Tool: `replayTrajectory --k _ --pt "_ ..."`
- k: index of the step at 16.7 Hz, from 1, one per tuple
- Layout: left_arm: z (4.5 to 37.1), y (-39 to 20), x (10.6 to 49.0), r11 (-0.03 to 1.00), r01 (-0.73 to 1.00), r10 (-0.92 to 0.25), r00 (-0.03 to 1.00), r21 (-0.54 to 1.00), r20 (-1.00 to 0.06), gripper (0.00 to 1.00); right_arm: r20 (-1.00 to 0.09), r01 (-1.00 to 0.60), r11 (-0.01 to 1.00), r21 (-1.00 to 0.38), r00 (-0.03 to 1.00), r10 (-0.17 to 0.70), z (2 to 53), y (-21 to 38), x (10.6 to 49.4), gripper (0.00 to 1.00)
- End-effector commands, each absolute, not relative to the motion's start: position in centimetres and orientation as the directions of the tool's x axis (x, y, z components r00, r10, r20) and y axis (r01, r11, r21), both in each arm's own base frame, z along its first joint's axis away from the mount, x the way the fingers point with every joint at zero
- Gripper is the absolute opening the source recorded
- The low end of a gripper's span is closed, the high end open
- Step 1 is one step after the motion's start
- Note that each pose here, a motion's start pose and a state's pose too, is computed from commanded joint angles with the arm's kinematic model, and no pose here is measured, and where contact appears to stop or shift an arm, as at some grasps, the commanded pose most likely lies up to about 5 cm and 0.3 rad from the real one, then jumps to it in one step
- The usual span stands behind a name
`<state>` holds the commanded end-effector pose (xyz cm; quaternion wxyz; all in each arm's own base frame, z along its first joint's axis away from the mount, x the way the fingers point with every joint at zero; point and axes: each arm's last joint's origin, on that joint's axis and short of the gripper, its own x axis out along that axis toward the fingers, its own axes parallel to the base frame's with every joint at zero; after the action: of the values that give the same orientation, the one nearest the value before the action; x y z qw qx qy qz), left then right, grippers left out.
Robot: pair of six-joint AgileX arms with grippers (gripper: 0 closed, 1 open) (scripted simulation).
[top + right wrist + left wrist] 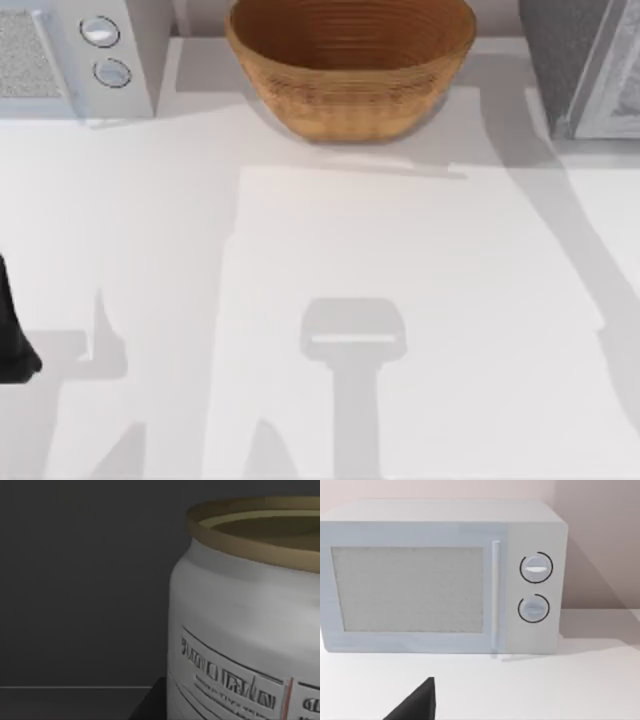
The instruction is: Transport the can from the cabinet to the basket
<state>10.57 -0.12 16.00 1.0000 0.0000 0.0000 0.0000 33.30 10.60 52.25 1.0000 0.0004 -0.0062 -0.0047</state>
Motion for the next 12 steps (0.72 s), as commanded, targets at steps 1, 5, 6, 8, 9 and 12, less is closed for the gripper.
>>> replayTrajectory --k 1,5,6,8,9,12 --pt "16.0 -0.1 10.6 1.0 0.0 0.0 1.0 0.0 0.0 1.0 0.012 0.01 1.0 0.0 1.0 -0.01 52.9 10.9 31.7 0.0" --pt "16.0 -0.1 10.6 1.0 0.0 0.0 1.0 0.0 0.0 1.0 0.012 0.011 1.0 0.001 1.0 -0.011 55.6 11.0 23.8 0.0" --pt "16.0 -0.1 10.6 1.0 0.0 0.0 1.0 0.0 0.0 1.0 0.012 0.01 1.0 0.002 1.0 -0.01 56.0 10.8 22.0 0.0" --pt "16.0 -0.1 10.6 1.0 0.0 0.0 1.0 0.0 0.0 1.0 0.011 0.009 1.0 0.003 1.0 -0.009 56.6 10.3 19.3 0.0" --pt "16.0 -0.1 10.6 1.0 0.0 0.0 1.0 0.0 0.0 1.0 0.01 0.008 1.0 0.002 1.0 -0.008 56.7 10.1 18.6 0.0" --pt "16.0 -0.1 10.6 1.0 0.0 0.0 1.0 0.0 0.0 1.0 0.01 0.008 1.0 0.002 1.0 -0.008 56.7 10.1 18.3 0.0"
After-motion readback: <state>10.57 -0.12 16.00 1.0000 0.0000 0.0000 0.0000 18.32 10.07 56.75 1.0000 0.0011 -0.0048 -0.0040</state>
